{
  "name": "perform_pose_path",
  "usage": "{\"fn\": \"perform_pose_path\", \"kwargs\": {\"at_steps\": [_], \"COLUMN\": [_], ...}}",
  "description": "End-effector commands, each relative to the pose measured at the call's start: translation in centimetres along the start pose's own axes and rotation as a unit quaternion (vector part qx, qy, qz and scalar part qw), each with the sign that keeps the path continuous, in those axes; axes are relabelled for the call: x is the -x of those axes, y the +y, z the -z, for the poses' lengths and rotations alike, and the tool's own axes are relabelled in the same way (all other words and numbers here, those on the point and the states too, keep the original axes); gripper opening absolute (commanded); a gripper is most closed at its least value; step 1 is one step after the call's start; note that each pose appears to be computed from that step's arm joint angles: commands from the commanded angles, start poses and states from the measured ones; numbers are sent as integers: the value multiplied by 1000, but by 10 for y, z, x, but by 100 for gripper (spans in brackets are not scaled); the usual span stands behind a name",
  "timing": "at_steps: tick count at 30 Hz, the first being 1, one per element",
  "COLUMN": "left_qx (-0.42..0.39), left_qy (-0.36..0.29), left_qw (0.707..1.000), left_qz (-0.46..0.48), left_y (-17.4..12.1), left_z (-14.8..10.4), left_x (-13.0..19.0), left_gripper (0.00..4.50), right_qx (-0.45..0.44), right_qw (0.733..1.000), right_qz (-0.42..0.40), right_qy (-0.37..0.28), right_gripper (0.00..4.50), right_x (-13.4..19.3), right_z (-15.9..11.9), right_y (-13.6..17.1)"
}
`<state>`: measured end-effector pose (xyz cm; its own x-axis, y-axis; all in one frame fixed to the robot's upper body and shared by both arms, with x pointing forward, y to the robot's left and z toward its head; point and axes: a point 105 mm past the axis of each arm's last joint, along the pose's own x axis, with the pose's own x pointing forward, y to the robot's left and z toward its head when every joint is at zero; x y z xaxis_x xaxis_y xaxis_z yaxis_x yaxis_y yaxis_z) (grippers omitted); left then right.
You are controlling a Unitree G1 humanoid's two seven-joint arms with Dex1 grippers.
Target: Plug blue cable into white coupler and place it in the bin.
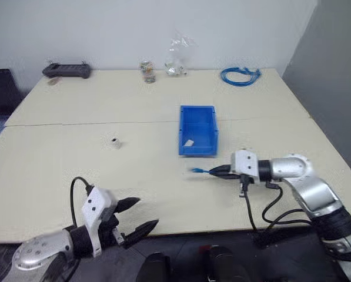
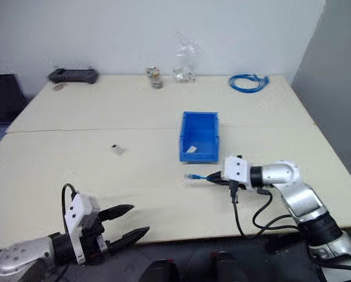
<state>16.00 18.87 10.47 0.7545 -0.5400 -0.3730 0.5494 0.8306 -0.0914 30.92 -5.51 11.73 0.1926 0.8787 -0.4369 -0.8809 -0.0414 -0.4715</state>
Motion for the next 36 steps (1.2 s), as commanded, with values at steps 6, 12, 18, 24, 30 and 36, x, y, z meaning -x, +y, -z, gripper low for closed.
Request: {"fn": "perform_pose_path", "kwargs": {"at_steps": [6,12,18,24,30,36], "left_qx": [75,96,24,-75,-166,-215], "left_qy": [-10,-20,-32,-16,6,81], "left_qw": [979,969,984,997,974,924], "left_qz": [-190,-226,-174,-13,152,306], "left_y": [-12,-16,10,48,68,56], "left_z": [35,45,29,-9,-47,-41], "left_x": [39,39,31,-8,-89,-144], "left_gripper": [450,450,450,450,450,450], "right_qx": [26,3,-38,-142,-270,-336], "right_qw": [996,993,997,989,954,927], "right_qz": [-76,-107,-53,45,128,163], "right_qy": [36,49,31,12,-12,31], "right_gripper": [6,104,246,376,376,376], "right_x": [-55,-64,-39,21,81,121], "right_z": [20,31,26,4,-31,-42], "right_y": [2,20,18,15,36,84]}}
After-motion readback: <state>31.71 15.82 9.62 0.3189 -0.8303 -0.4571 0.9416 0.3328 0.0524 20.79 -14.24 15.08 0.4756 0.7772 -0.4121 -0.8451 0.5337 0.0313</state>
